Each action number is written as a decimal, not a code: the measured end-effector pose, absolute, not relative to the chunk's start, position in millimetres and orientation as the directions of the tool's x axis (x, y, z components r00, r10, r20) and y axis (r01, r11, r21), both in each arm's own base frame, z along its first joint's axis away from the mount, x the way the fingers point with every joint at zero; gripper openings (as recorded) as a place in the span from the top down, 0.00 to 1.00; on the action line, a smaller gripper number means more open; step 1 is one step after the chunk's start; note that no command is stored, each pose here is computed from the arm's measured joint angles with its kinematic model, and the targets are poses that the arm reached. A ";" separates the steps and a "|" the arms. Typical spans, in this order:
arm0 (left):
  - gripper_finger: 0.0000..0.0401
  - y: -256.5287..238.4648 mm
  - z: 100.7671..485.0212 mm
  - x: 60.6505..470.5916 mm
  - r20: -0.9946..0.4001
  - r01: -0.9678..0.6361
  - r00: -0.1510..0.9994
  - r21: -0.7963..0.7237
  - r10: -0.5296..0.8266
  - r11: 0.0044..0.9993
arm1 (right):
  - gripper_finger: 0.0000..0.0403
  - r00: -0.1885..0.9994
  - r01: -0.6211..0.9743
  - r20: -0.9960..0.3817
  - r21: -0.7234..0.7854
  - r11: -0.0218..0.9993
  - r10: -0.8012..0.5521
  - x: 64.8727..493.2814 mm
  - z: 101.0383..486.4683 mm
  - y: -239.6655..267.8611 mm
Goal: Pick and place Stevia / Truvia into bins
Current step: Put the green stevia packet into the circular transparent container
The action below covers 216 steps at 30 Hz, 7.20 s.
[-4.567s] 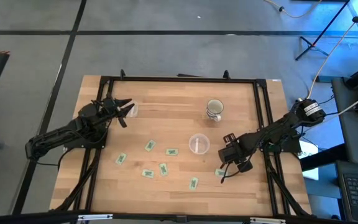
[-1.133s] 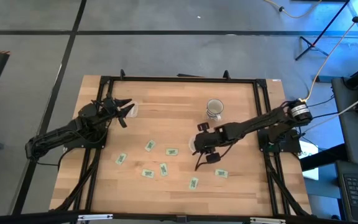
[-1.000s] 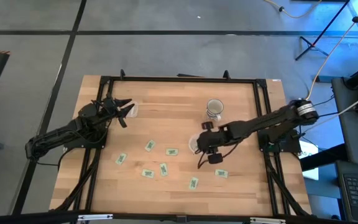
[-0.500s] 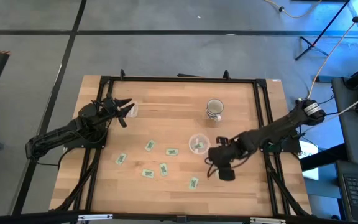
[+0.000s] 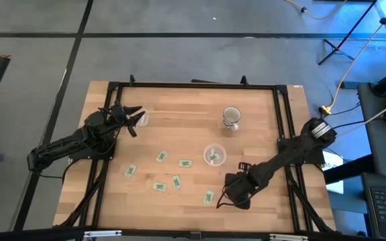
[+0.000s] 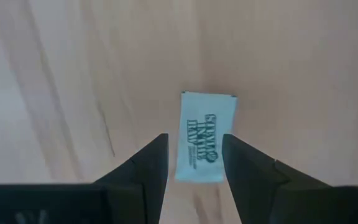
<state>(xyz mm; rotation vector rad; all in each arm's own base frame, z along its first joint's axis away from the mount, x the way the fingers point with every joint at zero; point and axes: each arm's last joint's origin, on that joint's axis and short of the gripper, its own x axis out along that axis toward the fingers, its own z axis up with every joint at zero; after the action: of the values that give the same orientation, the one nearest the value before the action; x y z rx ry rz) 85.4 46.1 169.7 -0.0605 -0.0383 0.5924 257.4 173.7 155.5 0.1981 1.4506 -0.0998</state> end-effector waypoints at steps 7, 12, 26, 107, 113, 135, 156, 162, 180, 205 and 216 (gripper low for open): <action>0.68 46.1 169.8 85.3 0.019 -0.557 0.829 -0.068 0.559 0.828 | 0.62 0.071 0.272 -0.997 0.041 0.961 0.023 258.8 137.5 177.4; 0.68 46.1 169.8 85.3 0.019 -0.557 0.829 -0.068 0.559 0.828 | 0.62 0.063 0.281 -0.998 0.043 0.959 0.026 259.0 136.3 177.8; 0.68 46.1 169.8 85.3 0.019 -0.557 0.829 -0.068 0.559 0.828 | 0.64 0.067 0.333 -0.998 0.025 0.943 0.003 258.9 135.7 176.8; 0.68 46.0 171.3 85.4 0.035 -0.553 0.830 -0.070 0.556 0.830 | 0.88 0.203 0.215 -0.937 -0.241 0.946 -0.285 351.3 174.5 87.7; 0.68 46.0 171.3 85.4 0.034 -0.553 0.830 -0.070 0.556 0.830 | 0.88 0.190 0.210 -0.938 -0.248 0.946 -0.289 351.8 170.4 87.9; 0.68 46.0 171.3 85.4 0.035 -0.554 0.830 -0.070 0.557 0.830 | 0.61 0.217 -0.354 -0.973 -0.152 0.923 -0.077 353.1 215.8 140.1; 0.68 46.0 171.4 85.4 0.035 -0.553 0.830 -0.071 0.557 0.830 | 0.61 0.411 -0.192 -0.907 0.008 0.981 0.088 365.1 222.8 170.2; 0.68 46.0 171.3 85.4 0.035 -0.553 0.830 -0.070 0.557 0.830 | 0.61 0.420 -0.214 -0.902 0.003 0.977 0.095 366.1 223.3 170.5; 0.68 46.0 171.2 85.4 0.034 -0.553 0.830 -0.070 0.556 0.830 | 0.49 0.522 -0.238 -0.838 0.036 0.971 0.159 373.7 229.5 181.0; 0.68 46.0 171.2 85.4 0.034 -0.553 0.830 -0.070 0.556 0.830 | 0.44 0.441 -0.531 -0.881 -0.103 0.841 0.170 343.9 172.9 197.1; 0.68 46.0 171.2 85.4 0.034 -0.553 0.830 -0.070 0.556 0.830 | 0.44 0.467 -0.489 -0.865 -0.079 0.869 0.184 337.5 150.3 192.0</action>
<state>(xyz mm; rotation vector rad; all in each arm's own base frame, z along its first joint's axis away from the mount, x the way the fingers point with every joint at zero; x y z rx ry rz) 85.4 46.0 171.2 -0.0582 -0.0539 0.5890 337.5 192.0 150.3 -0.3387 1.0062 0.4225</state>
